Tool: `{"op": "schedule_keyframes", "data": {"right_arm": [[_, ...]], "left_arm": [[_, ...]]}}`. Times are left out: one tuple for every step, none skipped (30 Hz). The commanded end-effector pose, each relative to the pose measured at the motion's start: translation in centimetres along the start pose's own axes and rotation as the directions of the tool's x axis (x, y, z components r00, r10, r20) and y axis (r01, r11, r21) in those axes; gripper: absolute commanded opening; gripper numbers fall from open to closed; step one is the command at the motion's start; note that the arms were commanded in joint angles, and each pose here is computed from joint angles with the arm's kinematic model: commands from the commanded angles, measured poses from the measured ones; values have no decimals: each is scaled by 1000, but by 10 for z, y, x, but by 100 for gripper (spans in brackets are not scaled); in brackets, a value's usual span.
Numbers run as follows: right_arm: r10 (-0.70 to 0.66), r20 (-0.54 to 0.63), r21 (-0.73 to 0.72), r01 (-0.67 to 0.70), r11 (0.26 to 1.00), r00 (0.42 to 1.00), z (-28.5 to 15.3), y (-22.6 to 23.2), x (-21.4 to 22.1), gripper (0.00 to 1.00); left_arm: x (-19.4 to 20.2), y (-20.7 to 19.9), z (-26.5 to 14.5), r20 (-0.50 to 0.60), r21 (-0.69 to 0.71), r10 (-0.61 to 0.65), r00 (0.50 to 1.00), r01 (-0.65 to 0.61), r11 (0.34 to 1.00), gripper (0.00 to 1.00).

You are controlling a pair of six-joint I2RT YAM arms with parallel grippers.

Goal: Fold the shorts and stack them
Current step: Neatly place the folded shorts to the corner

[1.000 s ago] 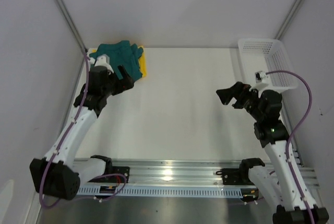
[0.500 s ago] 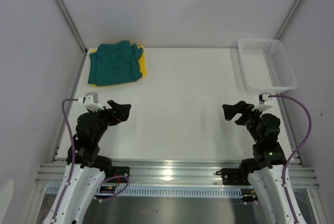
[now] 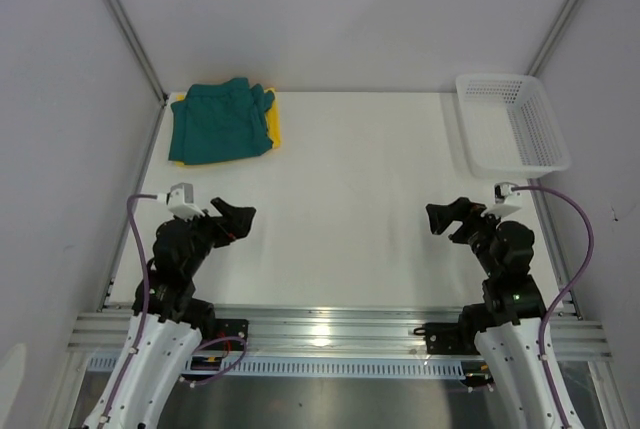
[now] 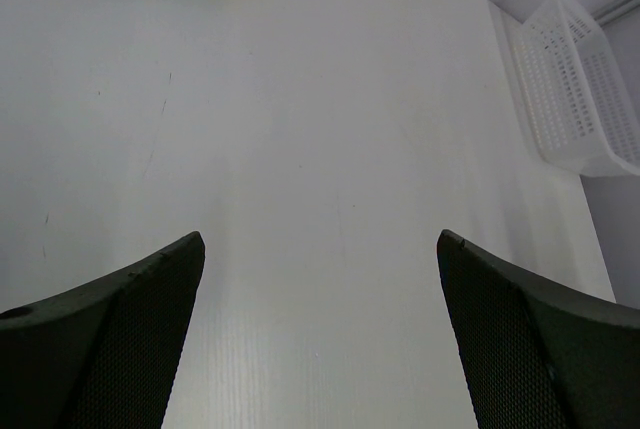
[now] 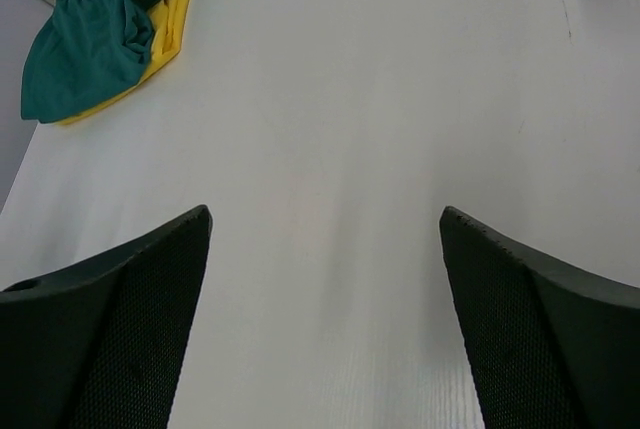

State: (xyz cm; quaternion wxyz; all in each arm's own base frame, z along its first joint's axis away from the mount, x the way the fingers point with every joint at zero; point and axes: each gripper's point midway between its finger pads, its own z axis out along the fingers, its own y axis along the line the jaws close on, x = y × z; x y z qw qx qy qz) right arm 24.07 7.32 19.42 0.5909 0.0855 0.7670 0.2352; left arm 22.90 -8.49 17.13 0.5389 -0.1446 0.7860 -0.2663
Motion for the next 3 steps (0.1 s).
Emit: {"op": "schedule_keyframes", "data": {"right_arm": [[-21,30,-55,22,998,999,-2,12,-11,95],[-22,36,-68,25,997,999,-3,15,-12,95],[-22,42,-69,24,997,999,-4,15,-13,97]], "left_arm": [[-11,-16,-4,24,51,-22,999,21,998,99],[-10,-15,-4,23,50,-24,999,23,998,99],[-11,-15,-4,27,49,-24,999,22,999,99]]}}
